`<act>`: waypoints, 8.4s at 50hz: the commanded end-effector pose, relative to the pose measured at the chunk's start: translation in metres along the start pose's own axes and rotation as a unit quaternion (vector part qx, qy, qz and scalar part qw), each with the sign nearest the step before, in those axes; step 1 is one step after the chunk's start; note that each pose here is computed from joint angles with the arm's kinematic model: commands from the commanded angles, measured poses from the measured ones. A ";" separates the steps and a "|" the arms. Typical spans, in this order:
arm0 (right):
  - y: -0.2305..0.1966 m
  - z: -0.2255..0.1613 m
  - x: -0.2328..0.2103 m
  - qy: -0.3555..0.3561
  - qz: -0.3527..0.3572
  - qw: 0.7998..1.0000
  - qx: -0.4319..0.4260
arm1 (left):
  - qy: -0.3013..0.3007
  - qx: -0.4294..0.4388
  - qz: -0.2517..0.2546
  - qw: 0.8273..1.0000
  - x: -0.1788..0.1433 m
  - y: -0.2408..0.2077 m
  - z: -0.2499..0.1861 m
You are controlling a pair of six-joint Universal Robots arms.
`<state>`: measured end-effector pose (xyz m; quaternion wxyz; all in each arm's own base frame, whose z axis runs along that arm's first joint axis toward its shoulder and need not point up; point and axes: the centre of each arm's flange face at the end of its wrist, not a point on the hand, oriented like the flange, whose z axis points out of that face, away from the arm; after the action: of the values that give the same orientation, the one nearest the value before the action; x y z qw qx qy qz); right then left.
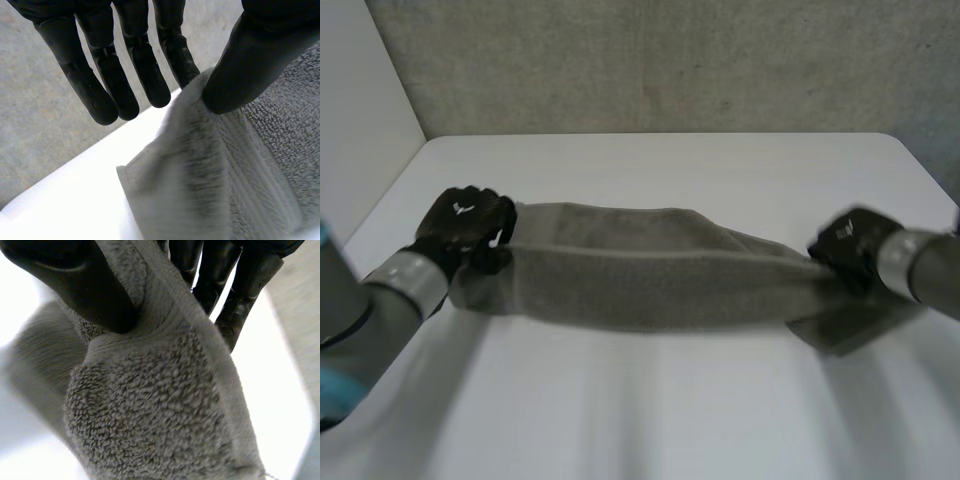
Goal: Fold the towel.
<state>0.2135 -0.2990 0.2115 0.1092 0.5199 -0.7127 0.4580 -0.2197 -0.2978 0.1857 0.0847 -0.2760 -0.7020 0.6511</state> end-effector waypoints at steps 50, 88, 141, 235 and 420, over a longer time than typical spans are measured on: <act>0.012 0.023 -0.050 -0.020 0.110 0.990 0.088 | -0.067 0.023 0.030 0.997 -0.016 0.019 -0.020; 0.034 0.031 -0.028 0.058 0.187 0.976 0.091 | -0.063 0.039 0.022 0.997 -0.020 0.058 0.023; 0.006 -0.017 0.013 0.085 0.197 0.970 0.117 | -0.010 0.030 0.025 0.999 -0.008 0.003 -0.027; 0.014 -0.003 0.001 0.029 0.067 0.985 0.158 | 0.003 0.031 0.029 0.999 -0.033 0.015 -0.013; 0.015 0.057 -0.065 0.076 0.100 0.988 0.091 | -0.090 -0.005 -0.017 0.996 0.002 0.012 0.008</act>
<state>0.2504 -0.2870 0.1255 0.0531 0.4230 -0.7134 0.5561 -0.2221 -0.3042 0.1729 0.0302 -0.2045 -0.7145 0.6684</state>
